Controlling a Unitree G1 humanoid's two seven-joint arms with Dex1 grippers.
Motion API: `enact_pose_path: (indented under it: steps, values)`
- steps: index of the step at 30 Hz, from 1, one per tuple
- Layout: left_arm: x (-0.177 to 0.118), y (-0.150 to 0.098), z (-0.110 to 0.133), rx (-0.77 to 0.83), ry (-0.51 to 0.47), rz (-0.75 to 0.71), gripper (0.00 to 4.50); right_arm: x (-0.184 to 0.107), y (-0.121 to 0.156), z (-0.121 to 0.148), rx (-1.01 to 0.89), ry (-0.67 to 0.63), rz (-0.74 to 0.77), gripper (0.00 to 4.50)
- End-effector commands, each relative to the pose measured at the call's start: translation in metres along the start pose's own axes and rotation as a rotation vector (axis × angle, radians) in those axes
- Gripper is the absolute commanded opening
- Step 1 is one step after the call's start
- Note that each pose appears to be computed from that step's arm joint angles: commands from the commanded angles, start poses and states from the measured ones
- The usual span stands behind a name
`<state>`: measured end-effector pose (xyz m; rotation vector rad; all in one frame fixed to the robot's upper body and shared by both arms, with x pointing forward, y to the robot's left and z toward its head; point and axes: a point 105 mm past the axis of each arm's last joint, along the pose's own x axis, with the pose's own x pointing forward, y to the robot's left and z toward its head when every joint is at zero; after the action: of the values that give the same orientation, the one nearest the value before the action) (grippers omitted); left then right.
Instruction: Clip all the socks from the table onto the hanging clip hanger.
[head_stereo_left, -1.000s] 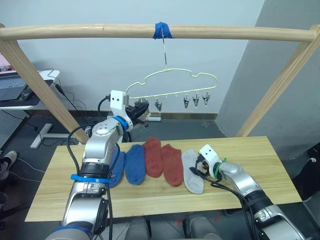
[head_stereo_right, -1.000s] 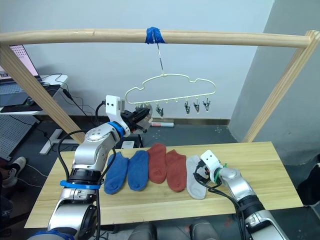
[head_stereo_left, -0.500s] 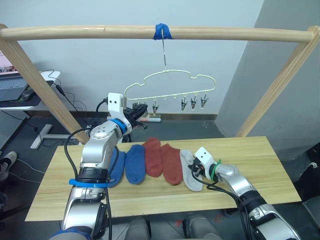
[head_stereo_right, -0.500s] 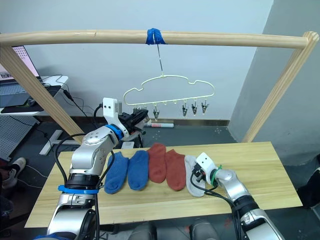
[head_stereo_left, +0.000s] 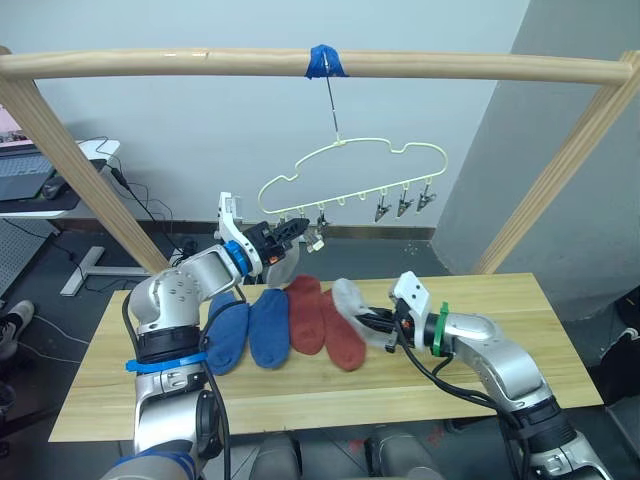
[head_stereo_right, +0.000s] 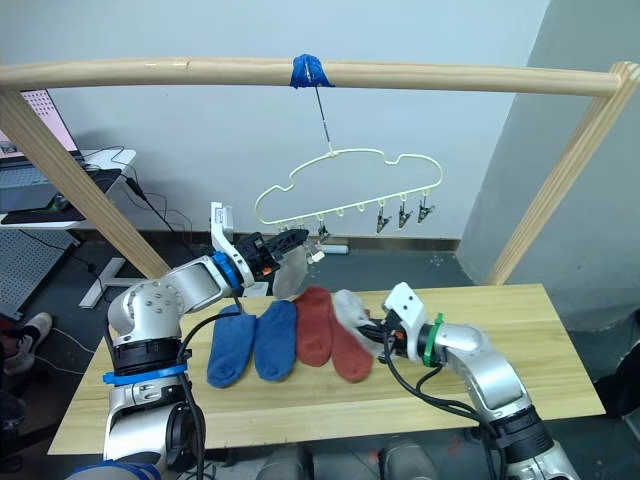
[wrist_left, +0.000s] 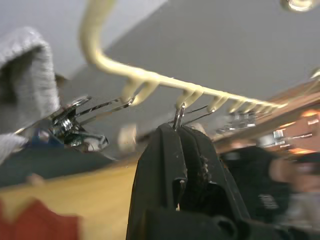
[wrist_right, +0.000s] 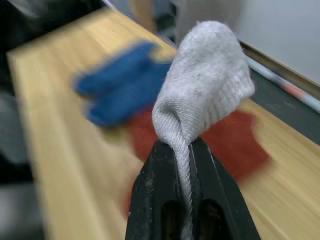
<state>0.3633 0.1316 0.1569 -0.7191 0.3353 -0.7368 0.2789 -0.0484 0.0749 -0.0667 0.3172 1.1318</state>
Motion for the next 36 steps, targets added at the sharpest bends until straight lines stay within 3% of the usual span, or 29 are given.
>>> enact_pose_path:
  steps: [1,11,28,34,35,36]
  values:
    - [-0.002,-0.01,0.004,-0.049,0.002,-0.047,0.0,0.001,0.009,0.021,-0.008,-0.043,0.041,0.01]
    - [-0.003,-0.017,-0.003,-0.029,0.036,-0.059,0.0,0.014,-0.001,0.052,0.014,-0.15,0.003,0.01]
    - [-0.003,-0.022,-0.004,-0.035,0.027,-0.088,0.0,0.016,-0.01,0.062,0.008,-0.176,-0.039,0.01]
    - [-0.005,-0.034,0.001,0.043,-0.003,-0.144,0.0,0.019,-0.018,0.064,-0.015,-0.182,-0.078,0.01]
    - [-0.006,-0.035,0.002,0.044,-0.008,-0.15,0.58,0.02,-0.017,0.064,-0.017,-0.182,-0.075,0.0]
    - [-0.006,-0.035,0.003,0.042,-0.01,-0.153,0.8,0.021,-0.017,0.064,-0.019,-0.181,-0.072,0.0]
